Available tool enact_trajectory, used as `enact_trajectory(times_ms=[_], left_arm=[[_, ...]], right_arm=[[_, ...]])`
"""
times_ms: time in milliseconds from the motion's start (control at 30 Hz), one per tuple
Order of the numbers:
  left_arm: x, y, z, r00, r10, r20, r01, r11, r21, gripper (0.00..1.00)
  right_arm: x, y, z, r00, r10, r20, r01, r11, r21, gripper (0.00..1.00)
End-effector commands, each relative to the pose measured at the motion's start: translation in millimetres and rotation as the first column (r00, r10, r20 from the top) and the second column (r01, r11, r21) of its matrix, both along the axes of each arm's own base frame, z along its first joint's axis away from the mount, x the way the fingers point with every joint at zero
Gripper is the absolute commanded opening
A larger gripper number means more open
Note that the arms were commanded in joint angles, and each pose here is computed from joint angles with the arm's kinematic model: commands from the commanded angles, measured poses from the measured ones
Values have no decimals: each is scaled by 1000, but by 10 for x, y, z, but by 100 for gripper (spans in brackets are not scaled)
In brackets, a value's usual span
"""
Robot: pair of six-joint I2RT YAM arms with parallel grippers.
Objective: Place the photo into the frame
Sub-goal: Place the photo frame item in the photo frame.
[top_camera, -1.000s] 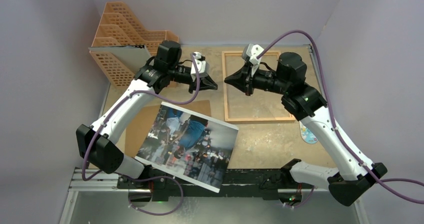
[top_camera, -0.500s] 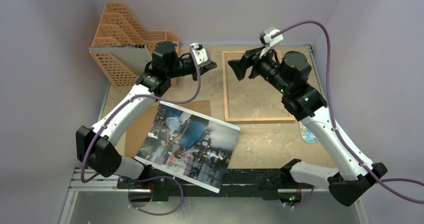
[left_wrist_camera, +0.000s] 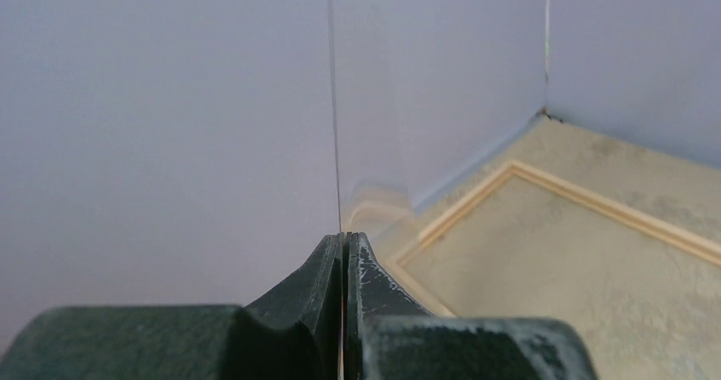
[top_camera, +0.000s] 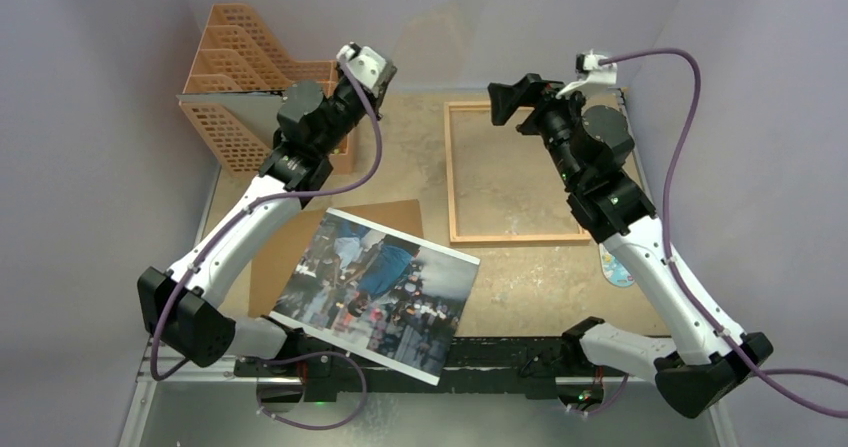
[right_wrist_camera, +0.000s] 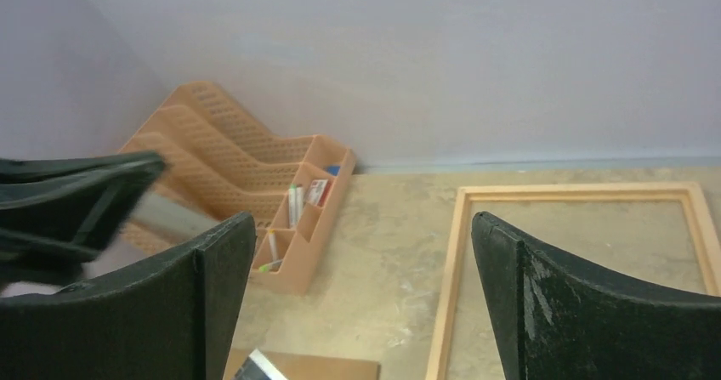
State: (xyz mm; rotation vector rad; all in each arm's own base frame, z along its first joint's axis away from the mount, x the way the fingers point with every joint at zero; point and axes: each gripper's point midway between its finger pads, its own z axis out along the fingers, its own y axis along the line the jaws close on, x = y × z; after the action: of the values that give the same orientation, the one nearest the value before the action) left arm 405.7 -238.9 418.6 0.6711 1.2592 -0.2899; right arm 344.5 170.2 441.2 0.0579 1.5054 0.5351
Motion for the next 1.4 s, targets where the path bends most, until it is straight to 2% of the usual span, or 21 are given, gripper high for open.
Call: enact_trajectory(times_ms=[0, 133, 300, 567, 700, 867, 1033, 1100, 1267, 1367], left_arm=[[-227, 337, 888, 984, 117, 132, -80, 962, -260, 0], [-461, 313, 1153, 984, 46, 171, 7, 954, -299, 0], [-750, 242, 1383, 980, -64, 189, 117, 952, -284, 0], [-1065, 302, 1697, 973, -122, 194, 180, 931, -317, 0], [-1345, 275, 1892, 951, -210, 227, 278, 902, -330, 0], [-1635, 296, 2051, 927, -283, 246, 360, 856, -371, 0], [-1814, 252, 2135, 901, -356, 249, 428, 828, -363, 0], [-1847, 262, 2168, 899, -362, 247, 433, 822, -369, 0], [-1851, 276, 2226, 904, -357, 236, 423, 828, -367, 0], [-1719, 297, 2232, 928, -314, 199, 368, 849, -379, 0]], right_arm=[[75, -220, 107, 996, 32, 80, -41, 992, 122, 99], [155, -264, 46, 990, 73, 119, -89, 988, 128, 99], [255, -198, 20, 969, 189, 160, -214, 964, 157, 99], [328, -268, 101, 915, 301, 269, -360, 910, 208, 99], [230, -180, 173, 846, 420, 329, -480, 869, 123, 99], [16, -94, 331, 780, 495, 382, -537, 843, 5, 99], [-335, 36, 432, 674, 613, 412, -623, 771, -129, 99], [-464, 67, 447, 638, 646, 419, -643, 746, -170, 95], [-790, 112, 465, 551, 700, 454, -679, 693, -245, 72], [-907, 120, 482, 532, 715, 455, -685, 679, -266, 60]])
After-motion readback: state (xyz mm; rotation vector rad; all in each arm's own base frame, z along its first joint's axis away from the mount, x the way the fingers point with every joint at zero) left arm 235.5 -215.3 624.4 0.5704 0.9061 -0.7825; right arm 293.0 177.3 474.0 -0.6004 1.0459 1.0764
